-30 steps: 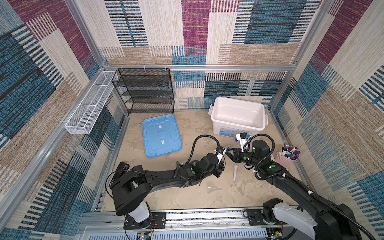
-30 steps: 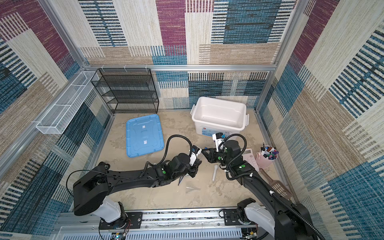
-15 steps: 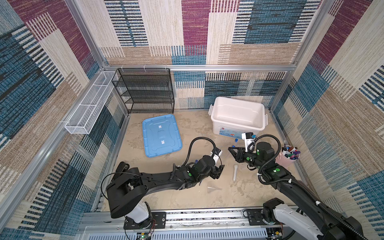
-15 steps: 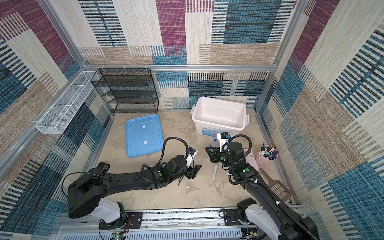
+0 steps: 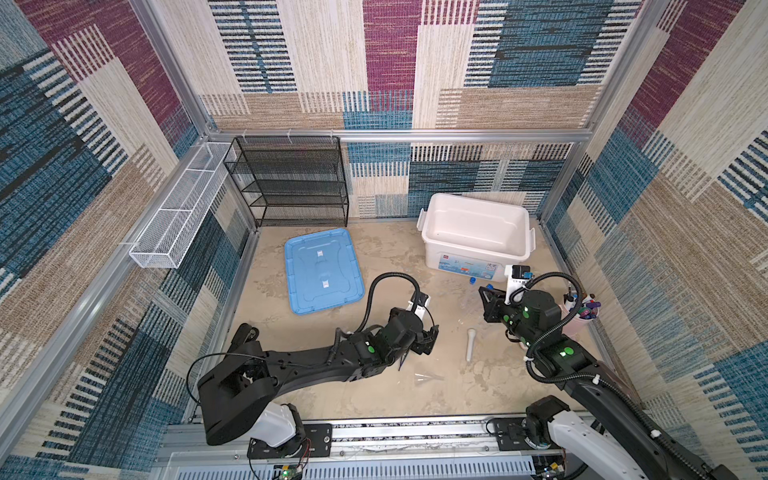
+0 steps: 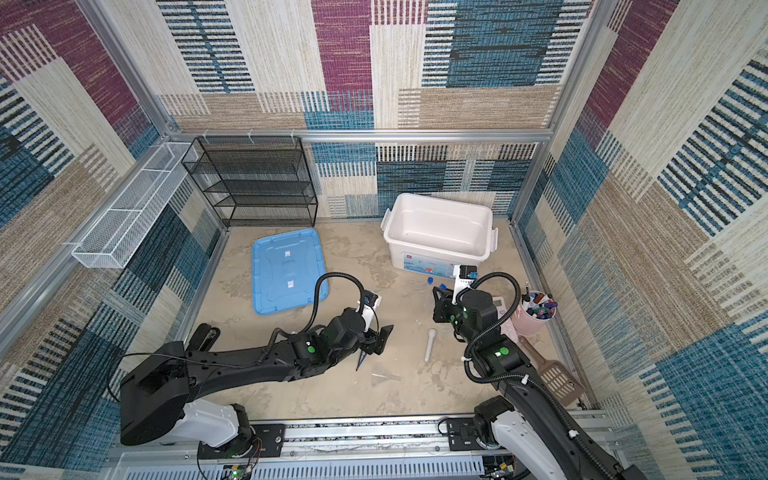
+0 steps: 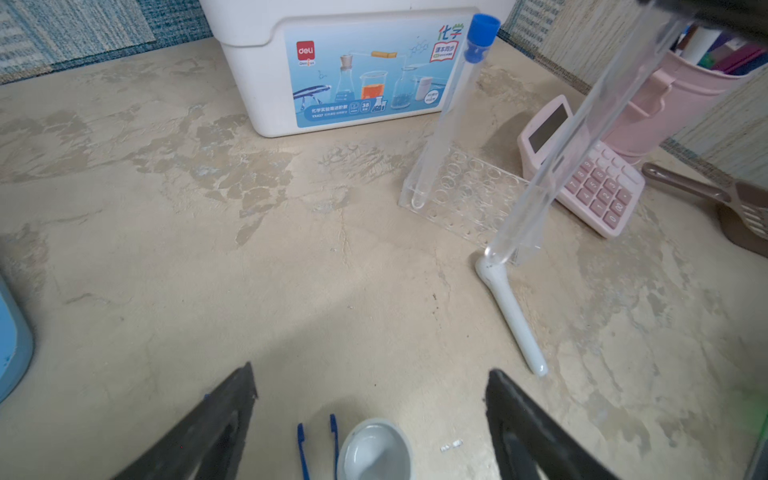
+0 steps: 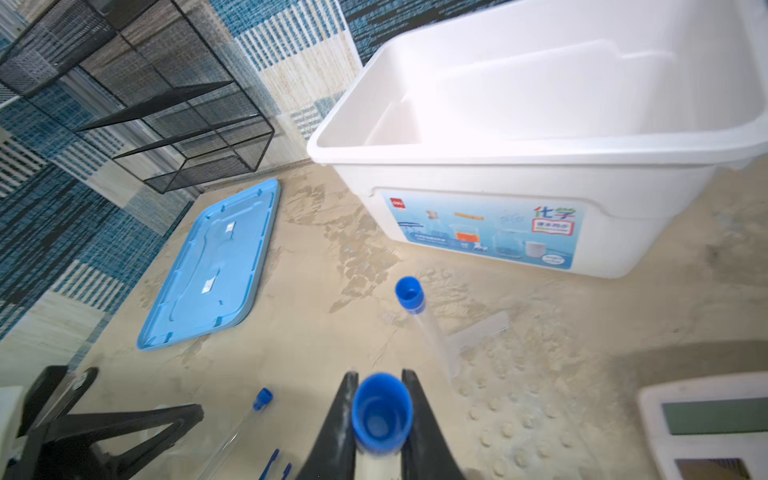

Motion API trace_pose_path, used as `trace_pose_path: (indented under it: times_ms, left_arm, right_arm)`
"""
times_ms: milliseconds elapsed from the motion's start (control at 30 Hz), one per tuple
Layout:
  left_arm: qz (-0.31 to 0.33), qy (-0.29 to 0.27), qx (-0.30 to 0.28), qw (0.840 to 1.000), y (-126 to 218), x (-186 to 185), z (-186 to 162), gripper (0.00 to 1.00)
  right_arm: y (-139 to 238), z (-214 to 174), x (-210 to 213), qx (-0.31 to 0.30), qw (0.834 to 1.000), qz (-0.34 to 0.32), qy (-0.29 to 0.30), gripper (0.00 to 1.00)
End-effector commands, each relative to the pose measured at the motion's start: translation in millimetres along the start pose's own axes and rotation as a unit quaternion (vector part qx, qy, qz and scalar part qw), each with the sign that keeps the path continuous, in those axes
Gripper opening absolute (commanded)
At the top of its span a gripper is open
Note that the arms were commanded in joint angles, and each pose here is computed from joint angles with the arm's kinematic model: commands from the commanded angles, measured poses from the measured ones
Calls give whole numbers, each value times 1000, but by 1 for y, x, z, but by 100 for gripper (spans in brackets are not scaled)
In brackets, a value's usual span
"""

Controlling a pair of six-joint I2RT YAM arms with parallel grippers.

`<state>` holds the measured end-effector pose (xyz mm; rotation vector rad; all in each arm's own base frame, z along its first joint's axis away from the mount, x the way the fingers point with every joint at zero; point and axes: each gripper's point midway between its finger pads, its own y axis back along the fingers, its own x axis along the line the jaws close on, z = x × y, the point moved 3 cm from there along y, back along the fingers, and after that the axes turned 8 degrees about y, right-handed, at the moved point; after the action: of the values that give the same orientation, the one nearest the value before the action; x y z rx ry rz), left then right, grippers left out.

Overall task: Organize the chemistry lab equipment
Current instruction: 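Carry the tube toward the rack with the right gripper while the left gripper moves on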

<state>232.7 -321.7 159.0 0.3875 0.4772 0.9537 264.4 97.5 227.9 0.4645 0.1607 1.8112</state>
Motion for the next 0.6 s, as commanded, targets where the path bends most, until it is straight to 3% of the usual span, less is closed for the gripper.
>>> trace_pose_path:
  times_ms: [0,567]
  left_arm:
    - [33,32,6,999,3,15,-3,90]
    - [123,92,44,987,16,69,-27,90]
  right_arm:
    - [2,8,-16,-23,998,-58,25,17]
    - [-12,4,-25,-59,991,-106,64,16]
